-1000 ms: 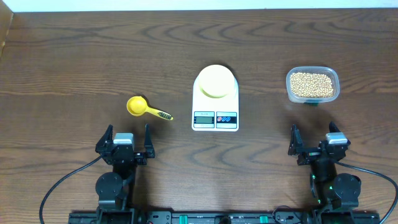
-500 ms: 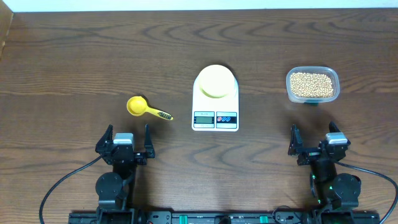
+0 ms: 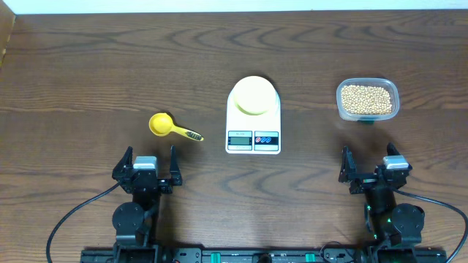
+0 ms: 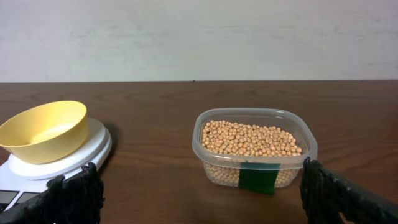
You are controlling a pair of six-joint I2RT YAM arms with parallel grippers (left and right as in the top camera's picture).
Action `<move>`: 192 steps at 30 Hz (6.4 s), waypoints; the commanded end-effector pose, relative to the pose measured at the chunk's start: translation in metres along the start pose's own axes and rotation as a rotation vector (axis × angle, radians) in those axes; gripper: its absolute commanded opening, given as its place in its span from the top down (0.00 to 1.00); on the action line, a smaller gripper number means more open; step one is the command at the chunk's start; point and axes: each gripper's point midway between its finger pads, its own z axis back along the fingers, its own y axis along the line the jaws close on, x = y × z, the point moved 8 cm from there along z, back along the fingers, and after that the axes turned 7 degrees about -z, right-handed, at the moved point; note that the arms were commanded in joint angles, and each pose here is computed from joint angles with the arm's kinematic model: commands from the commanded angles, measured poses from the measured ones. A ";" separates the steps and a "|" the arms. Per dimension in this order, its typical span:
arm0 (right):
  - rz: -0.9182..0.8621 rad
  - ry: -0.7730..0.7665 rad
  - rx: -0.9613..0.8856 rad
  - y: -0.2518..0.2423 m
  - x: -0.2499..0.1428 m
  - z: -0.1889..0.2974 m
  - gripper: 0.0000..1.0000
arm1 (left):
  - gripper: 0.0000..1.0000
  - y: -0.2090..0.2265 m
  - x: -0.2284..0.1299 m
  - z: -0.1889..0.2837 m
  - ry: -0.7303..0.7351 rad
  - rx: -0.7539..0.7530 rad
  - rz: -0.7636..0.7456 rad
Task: Scoop item into bowl and weigh 50g on scale
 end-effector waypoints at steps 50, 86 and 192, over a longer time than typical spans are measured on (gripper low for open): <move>0.001 0.000 0.000 0.000 -0.001 0.000 0.01 | 0.02 0.029 0.143 -0.011 0.496 0.016 0.366; 0.001 0.000 0.000 0.000 -0.001 0.000 0.01 | 0.14 0.025 0.056 -0.106 1.112 0.407 0.645; -0.759 0.198 0.364 0.036 -0.003 0.007 0.01 | 0.93 0.015 0.084 -0.058 1.144 0.345 0.918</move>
